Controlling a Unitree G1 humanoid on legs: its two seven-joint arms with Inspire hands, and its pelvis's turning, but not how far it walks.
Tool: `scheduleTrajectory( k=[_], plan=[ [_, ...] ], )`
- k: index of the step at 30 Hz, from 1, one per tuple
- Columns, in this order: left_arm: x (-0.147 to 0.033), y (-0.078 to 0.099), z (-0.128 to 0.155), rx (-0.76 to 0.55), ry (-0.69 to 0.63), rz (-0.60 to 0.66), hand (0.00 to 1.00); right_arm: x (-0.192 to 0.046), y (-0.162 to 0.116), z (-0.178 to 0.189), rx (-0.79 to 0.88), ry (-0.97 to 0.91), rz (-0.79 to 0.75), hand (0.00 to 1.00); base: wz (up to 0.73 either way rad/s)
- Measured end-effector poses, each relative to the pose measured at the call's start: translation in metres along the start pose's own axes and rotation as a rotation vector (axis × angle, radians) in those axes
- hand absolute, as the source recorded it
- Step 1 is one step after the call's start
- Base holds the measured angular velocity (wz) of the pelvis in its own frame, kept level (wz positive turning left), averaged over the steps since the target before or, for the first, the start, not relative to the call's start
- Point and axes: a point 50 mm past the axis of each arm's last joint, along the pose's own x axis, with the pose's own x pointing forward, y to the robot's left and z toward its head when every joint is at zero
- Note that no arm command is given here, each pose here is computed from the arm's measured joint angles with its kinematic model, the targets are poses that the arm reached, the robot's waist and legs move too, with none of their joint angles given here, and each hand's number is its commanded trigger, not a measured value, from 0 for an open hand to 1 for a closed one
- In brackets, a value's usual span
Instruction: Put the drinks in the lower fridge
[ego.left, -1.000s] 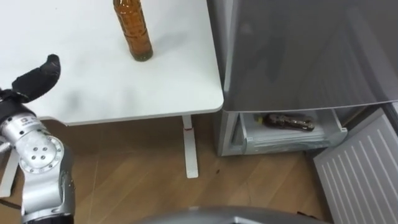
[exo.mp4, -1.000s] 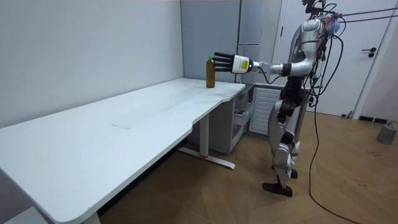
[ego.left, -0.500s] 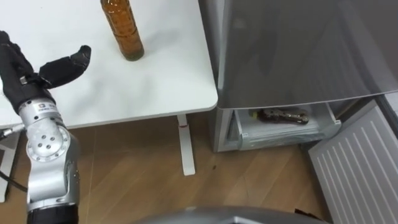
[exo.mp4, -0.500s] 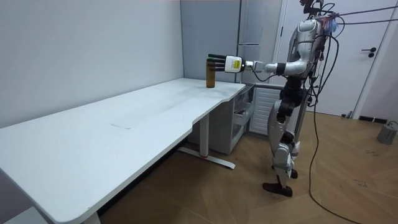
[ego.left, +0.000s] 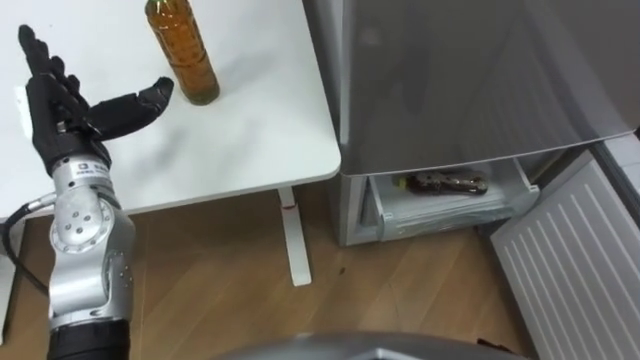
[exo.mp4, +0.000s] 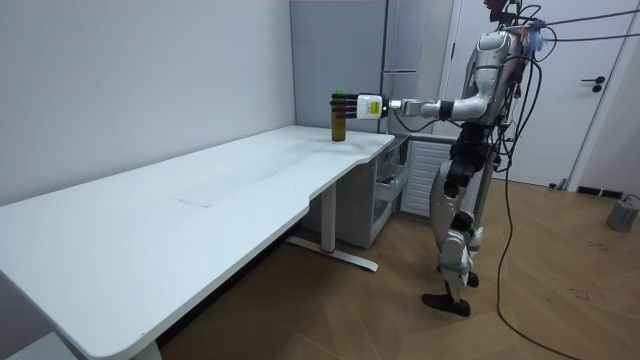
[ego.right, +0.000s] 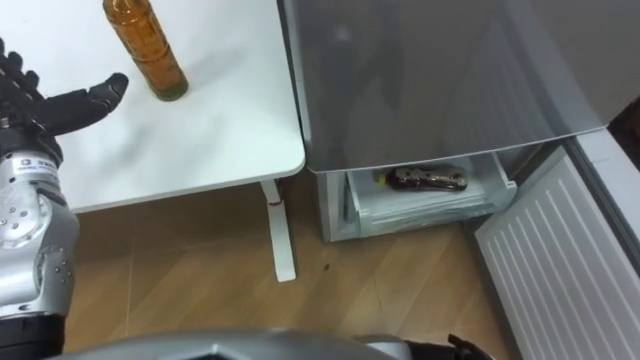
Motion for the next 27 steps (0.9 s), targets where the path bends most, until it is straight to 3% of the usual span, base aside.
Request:
scheduleTrajectory(
  k=[8,18,27],
  plan=[
    [0.003,-0.002,0.001,-0.046,0.003,-0.009,0.0,-0.001,-0.004,-0.011,-0.015,0.042,-0.047,0.0,-0.05],
    [0.027,-0.013,-0.002,-0.102,0.067,0.017,0.0,-0.004,-0.009,-0.03,-0.237,0.178,-0.079,0.0,-0.04],
    [0.044,-0.016,0.006,-0.083,0.072,0.027,0.0,-0.006,-0.012,-0.037,-0.227,0.233,-0.091,0.0,-0.1]
  ],
)
